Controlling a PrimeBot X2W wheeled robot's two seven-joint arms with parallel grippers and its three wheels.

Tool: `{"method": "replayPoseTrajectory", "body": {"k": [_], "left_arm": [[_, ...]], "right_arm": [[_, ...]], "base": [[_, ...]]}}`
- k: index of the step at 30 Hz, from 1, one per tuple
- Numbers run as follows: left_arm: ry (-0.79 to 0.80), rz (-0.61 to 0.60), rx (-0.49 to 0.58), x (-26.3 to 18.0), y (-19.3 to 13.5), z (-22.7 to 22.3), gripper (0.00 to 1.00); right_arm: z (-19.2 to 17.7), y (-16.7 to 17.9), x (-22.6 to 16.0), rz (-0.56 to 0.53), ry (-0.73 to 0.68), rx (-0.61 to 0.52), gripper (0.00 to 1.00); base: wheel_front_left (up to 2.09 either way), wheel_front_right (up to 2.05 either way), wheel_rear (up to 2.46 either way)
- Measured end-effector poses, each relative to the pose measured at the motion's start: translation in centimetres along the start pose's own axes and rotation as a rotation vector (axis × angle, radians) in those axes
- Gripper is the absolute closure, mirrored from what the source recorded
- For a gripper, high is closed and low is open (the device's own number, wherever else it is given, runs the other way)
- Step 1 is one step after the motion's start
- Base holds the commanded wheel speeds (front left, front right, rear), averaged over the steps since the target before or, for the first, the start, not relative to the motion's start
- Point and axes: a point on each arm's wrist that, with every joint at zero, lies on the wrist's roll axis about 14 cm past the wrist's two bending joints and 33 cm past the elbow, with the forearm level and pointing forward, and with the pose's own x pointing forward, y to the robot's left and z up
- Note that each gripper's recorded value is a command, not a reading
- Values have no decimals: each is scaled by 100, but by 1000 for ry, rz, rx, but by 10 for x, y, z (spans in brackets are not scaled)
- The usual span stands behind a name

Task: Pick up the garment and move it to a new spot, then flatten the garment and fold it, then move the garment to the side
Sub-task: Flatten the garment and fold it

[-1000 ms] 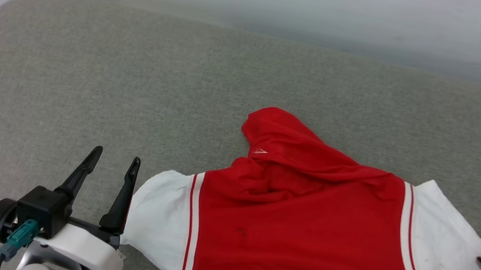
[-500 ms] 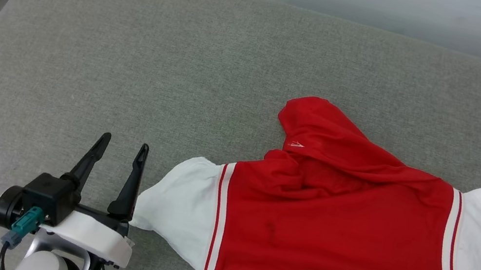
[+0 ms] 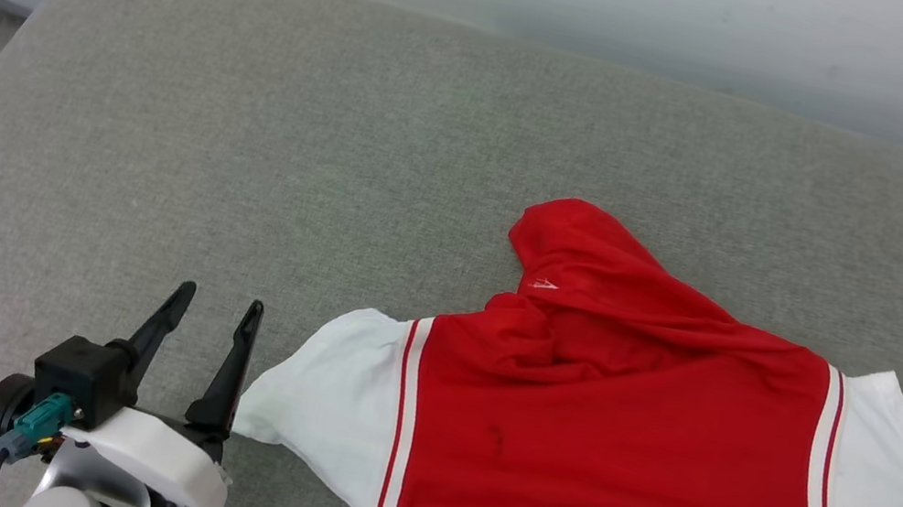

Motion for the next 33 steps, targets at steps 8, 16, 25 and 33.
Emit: {"method": "replayPoseTrajectory", "body": {"k": [8, 16, 25, 33], "left_arm": [[245, -112, -15, -8, -14, -29, 0], [608, -251, 6, -24, -37, -73, 0], [811, -210, 97, -21, -31, -102, 0], [943, -219, 143, -24, -29, -120, 16]], "right_arm": [[-26, -25, -22, -37, -34, 81, 100], [-35, -32, -33, -57, -43, 109, 100], [-38, -27, -32, -45, -46, 121, 100], [-38, -24, -26, -29, -36, 123, 100]], "base": [[0, 0, 0], [0, 0, 0], [0, 0, 0], [0, 0, 0]]}}
